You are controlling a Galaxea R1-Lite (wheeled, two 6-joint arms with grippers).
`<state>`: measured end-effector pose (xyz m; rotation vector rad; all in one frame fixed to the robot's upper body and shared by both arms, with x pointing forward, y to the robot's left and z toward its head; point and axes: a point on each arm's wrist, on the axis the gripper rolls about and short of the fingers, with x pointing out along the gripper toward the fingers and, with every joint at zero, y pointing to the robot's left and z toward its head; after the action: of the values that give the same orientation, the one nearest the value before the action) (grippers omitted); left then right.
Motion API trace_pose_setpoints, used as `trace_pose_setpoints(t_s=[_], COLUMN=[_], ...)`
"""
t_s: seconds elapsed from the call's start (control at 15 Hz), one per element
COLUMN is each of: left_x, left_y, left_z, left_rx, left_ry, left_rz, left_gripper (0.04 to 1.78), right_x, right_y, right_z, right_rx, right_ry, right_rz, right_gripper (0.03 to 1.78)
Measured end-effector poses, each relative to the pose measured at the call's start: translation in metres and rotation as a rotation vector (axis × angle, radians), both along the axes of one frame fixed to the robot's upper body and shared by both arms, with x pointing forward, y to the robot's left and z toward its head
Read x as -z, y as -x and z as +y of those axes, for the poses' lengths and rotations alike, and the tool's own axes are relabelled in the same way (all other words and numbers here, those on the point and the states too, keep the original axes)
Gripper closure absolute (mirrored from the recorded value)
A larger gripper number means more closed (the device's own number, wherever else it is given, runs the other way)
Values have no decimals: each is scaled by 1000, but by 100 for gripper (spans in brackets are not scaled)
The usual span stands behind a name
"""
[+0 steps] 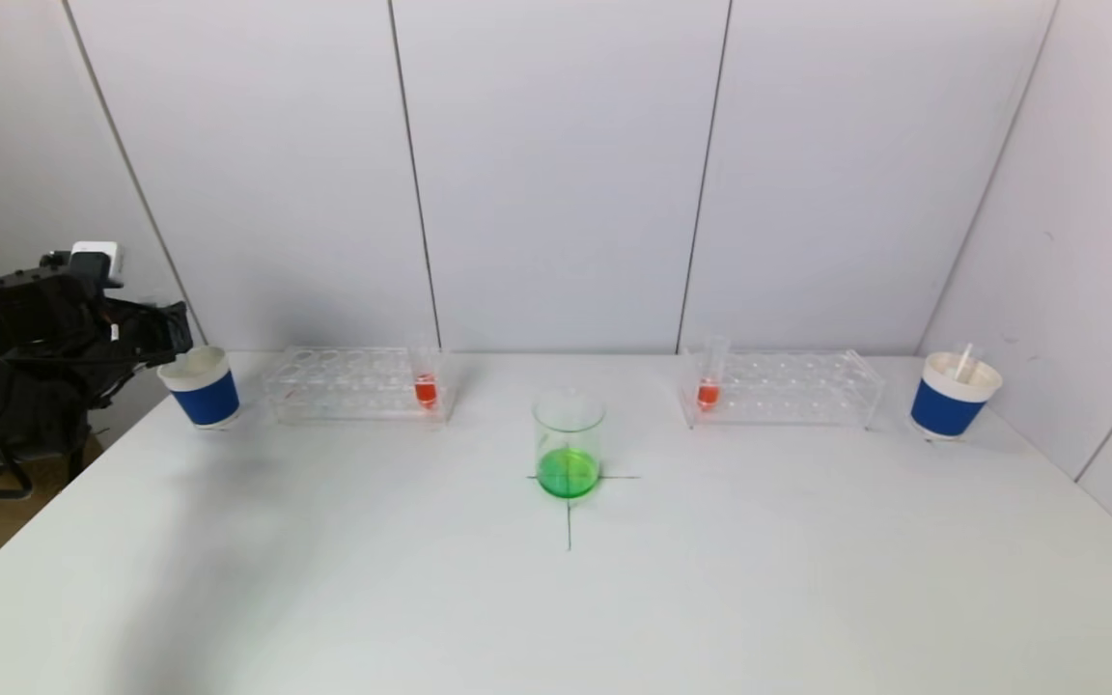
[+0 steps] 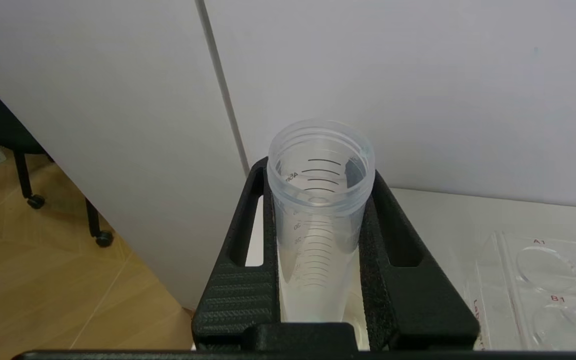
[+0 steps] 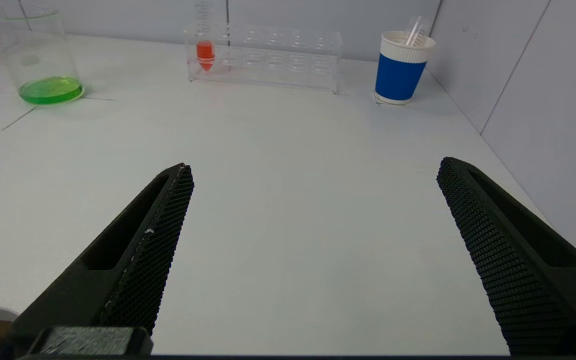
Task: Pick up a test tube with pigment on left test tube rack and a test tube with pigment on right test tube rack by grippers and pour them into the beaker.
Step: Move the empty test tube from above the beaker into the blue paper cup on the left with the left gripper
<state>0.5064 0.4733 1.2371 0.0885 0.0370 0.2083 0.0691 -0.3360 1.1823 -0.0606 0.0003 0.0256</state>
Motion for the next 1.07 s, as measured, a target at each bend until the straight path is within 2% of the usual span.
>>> trace_pose_setpoints(t_s=[0.47,1.07], left_x=[21,29], left_y=[-7,-8], left_z=[1,0], left_rx=[3,6], left_ry=[16,31], left_rz=[1,14], left_gripper=[136,136], right_x=[0,0], right_y=[0,0], right_z=[0,0], right_rx=[0,0], right_ry=[0,0], right_rz=[0,0], right_gripper=[4,4])
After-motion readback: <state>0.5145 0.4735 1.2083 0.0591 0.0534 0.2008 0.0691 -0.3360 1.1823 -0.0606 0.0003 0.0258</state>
